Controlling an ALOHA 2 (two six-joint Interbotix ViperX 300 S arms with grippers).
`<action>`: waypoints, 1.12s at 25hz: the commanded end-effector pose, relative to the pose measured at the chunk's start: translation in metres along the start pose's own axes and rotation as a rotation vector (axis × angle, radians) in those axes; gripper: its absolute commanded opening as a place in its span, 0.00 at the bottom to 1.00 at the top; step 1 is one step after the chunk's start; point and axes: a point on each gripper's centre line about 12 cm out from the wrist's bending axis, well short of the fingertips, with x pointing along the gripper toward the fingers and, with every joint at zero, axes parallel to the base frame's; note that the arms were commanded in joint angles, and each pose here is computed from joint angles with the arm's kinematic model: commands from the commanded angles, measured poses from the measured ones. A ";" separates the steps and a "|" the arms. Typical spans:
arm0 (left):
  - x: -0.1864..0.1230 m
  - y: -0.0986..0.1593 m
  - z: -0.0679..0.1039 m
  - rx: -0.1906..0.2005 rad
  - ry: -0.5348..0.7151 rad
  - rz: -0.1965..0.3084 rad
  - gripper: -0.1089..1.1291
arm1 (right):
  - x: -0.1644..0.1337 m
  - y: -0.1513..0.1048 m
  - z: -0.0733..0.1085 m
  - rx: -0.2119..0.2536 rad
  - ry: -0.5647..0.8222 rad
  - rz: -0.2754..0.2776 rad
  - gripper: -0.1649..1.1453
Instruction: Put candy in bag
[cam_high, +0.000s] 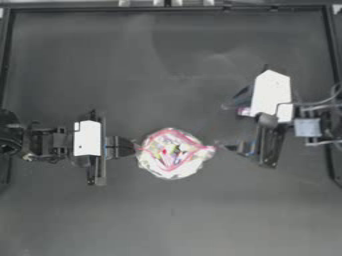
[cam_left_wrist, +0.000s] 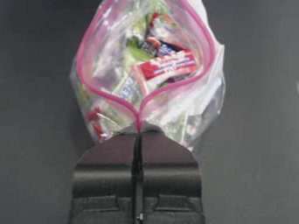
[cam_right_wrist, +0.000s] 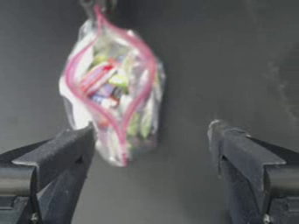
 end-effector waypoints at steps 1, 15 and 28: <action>0.000 0.001 0.013 -0.001 -0.044 0.003 0.12 | -0.020 -0.003 0.009 0.025 -0.041 0.010 0.90; 0.002 0.001 0.014 -0.001 -0.046 0.004 0.12 | -0.052 -0.019 -0.004 0.002 0.208 -0.040 0.90; 0.002 0.001 0.015 -0.001 -0.049 0.005 0.12 | -0.043 -0.044 -0.032 0.009 0.207 -0.057 0.90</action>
